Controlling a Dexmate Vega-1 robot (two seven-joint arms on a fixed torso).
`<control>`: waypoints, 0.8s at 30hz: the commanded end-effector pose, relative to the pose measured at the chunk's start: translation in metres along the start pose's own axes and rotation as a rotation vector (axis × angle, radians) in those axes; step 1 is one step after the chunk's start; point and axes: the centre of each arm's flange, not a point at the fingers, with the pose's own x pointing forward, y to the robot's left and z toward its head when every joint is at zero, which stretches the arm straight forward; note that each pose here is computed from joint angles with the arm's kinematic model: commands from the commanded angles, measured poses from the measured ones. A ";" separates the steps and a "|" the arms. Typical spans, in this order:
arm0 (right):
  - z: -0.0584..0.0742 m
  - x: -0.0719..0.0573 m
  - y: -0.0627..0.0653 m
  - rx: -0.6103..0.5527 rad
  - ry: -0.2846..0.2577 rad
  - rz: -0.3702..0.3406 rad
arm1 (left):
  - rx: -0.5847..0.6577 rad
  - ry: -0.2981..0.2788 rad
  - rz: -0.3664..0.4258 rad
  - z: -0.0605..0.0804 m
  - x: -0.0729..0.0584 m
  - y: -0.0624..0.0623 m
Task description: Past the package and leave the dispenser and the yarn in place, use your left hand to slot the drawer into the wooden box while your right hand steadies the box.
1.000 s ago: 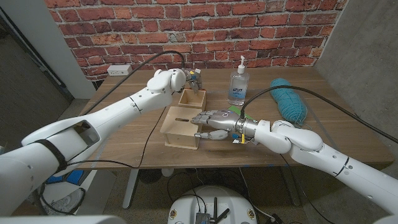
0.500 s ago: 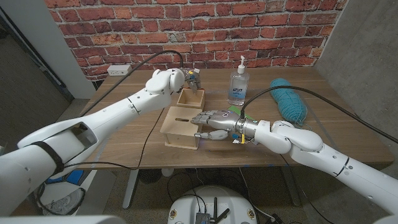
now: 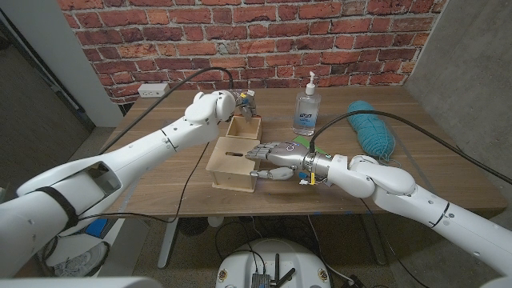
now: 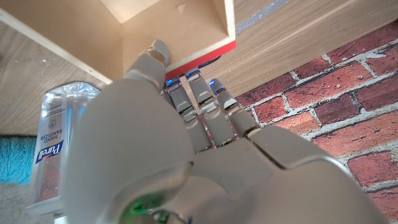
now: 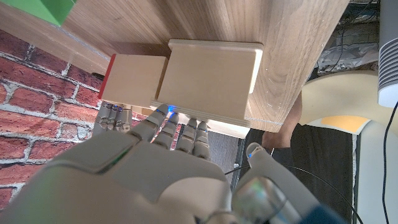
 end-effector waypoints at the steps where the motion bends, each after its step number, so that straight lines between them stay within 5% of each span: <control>1: 0.001 0.002 0.000 0.007 0.003 0.001 | -0.009 -0.006 -0.006 0.000 0.001 -0.003; 24: 0.001 0.003 -0.001 0.014 0.006 0.013 | -0.003 0.011 -0.019 -0.008 -0.007 -0.005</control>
